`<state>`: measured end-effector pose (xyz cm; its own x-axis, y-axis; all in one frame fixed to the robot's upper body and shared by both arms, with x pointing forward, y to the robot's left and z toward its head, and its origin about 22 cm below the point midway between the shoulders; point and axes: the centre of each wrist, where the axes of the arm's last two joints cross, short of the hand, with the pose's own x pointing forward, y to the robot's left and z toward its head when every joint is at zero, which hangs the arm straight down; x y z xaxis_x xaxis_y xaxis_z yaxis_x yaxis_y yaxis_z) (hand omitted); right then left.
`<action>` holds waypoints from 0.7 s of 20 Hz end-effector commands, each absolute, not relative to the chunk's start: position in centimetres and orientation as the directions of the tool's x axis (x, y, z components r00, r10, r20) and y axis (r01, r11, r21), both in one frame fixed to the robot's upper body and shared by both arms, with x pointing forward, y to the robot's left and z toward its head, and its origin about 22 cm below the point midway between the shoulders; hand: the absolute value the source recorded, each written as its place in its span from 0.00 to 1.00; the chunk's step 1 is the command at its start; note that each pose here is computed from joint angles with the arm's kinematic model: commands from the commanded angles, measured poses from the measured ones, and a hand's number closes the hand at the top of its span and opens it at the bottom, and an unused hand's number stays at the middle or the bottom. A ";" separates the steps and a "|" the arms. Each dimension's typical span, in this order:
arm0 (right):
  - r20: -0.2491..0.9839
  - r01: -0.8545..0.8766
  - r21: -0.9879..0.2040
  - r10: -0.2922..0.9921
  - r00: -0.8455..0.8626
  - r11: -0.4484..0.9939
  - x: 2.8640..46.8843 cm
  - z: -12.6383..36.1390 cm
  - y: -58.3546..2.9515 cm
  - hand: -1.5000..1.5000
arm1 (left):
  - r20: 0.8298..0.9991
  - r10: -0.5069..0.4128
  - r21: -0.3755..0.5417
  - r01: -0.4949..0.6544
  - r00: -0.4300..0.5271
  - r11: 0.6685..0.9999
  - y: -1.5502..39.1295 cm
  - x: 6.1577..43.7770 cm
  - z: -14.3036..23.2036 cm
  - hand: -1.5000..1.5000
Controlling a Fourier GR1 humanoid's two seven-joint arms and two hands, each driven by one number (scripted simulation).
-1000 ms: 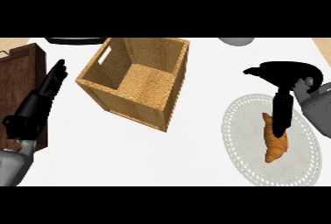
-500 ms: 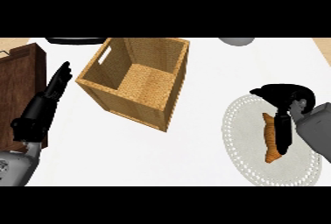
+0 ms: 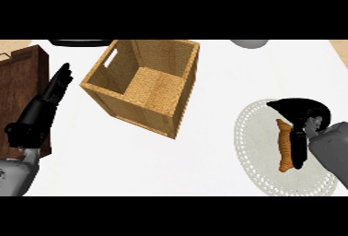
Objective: Pick the croissant from the placemat and place it in the basket
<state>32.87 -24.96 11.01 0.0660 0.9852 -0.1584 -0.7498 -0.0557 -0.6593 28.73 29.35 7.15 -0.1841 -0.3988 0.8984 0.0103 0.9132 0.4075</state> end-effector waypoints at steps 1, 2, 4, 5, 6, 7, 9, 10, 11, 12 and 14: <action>-0.159 -0.729 -0.681 0.985 0.061 -0.065 32.1 9.6 -24.4 0.00 | 0.898 -0.405 0.413 0.013 -0.173 0.911 29.8 30.0 7.2 0.50; -0.154 -0.723 -0.689 0.985 0.073 -0.054 31.6 9.7 -23.7 0.00 | 0.896 -0.407 0.413 -0.004 -0.176 0.911 29.0 29.3 7.5 0.50; -0.144 -0.723 -0.689 0.987 0.072 -0.048 32.1 9.3 -25.5 0.00 | 0.898 -0.402 0.412 0.021 -0.177 0.911 30.5 28.9 6.5 0.50; -0.159 -0.721 -0.690 0.984 0.076 -0.056 32.5 8.7 -24.4 0.00 | 0.894 -0.407 0.417 0.015 -0.188 0.909 31.3 28.9 7.6 0.50; -0.160 -0.725 -0.687 0.984 0.077 -0.056 32.2 10.3 -25.7 0.00 | 0.893 -0.411 0.419 0.006 -0.181 0.908 29.7 29.9 6.7 0.50; -0.156 -0.728 -0.684 0.985 0.074 -0.054 30.8 9.3 -25.6 0.00 | 0.897 -0.402 0.412 0.017 -0.186 0.911 31.2 27.2 6.6 0.50; -0.144 -0.725 -0.687 0.986 0.088 -0.036 30.5 7.9 -26.4 0.00 | 0.900 -0.400 0.407 0.009 -0.176 0.913 30.3 28.9 9.4 0.50; -0.127 -0.724 -0.690 0.988 0.085 -0.027 30.5 9.3 -26.8 0.00 | 0.902 -0.392 0.400 0.008 -0.183 0.917 29.3 29.5 7.3 0.50; -0.129 -0.731 -0.683 0.987 0.092 -0.021 31.8 7.6 -26.2 0.00 | 0.897 -0.403 0.411 0.006 -0.183 0.912 30.0 27.2 6.6 0.50; -0.148 -0.721 -0.692 0.984 0.095 -0.035 31.4 8.0 -27.6 0.00 | 0.898 -0.405 0.414 0.018 -0.172 0.910 30.4 28.3 8.9 0.50; -0.128 -0.717 -0.696 0.988 0.090 -0.025 30.9 8.7 -27.3 0.00 | 0.903 -0.393 0.401 0.015 -0.172 0.916 28.9 29.3 6.6 0.50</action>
<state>31.45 -26.31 8.76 0.0838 0.9871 -0.1362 -0.7240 -0.0336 -0.6890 28.56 29.52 7.33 -0.1773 -0.3987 0.8998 0.0121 0.9133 0.4071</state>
